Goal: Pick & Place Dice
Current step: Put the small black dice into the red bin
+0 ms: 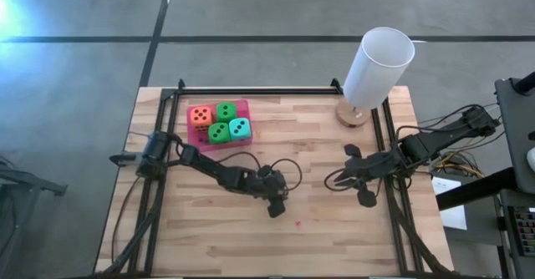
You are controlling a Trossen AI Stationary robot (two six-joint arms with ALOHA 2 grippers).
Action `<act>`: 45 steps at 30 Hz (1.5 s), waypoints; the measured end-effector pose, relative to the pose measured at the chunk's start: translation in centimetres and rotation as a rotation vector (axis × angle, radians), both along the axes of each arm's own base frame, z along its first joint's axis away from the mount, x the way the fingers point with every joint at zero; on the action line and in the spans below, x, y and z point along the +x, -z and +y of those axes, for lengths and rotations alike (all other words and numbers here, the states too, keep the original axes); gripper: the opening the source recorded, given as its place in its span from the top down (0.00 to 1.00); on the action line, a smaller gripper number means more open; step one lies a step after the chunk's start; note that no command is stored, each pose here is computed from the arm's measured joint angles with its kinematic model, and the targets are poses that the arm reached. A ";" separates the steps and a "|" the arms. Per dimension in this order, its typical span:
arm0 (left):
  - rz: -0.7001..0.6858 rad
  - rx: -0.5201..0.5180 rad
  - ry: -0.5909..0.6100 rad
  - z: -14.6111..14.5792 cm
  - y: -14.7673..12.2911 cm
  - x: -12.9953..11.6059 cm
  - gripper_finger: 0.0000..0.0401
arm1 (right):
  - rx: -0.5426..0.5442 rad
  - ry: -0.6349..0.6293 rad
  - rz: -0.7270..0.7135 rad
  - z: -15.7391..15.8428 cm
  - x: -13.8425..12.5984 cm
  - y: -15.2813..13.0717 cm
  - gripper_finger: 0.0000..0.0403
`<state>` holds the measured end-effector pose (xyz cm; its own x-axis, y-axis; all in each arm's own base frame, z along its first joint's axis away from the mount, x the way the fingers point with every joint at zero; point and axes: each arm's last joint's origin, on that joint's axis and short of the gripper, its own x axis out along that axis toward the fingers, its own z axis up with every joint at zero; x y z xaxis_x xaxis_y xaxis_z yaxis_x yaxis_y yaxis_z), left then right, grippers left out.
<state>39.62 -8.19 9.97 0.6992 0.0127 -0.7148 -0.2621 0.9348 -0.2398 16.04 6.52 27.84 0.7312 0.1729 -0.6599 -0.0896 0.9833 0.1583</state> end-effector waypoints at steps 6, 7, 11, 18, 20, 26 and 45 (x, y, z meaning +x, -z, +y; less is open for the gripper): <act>-0.004 0.031 -0.034 0.1 0.1 0.0 0.54 | 0.000 0.001 0.000 0.0 0.0 0.0 0.87; -0.004 0.032 -0.035 0.1 0.1 0.0 0.55 | -0.001 0.001 0.000 0.0 0.0 0.0 0.87; -0.001 0.039 -0.040 0.1 0.1 -0.1 0.62 | -0.001 0.002 -0.001 0.0 0.0 0.0 0.87; 0.000 0.044 -0.041 0.0 0.1 -0.1 0.73 | -0.001 0.002 -0.001 0.0 0.0 0.0 0.87; 0.001 0.045 -0.038 0.0 0.1 -0.1 0.74 | -0.001 0.002 -0.001 0.0 0.0 0.0 0.87; 0.003 0.064 -0.009 -0.2 0.1 -0.2 0.78 | -0.001 0.002 -0.001 0.0 0.0 0.0 0.87; 0.005 0.073 0.006 -0.2 0.0 -0.2 0.87 | -0.007 0.030 -0.007 -0.1 0.0 0.0 0.87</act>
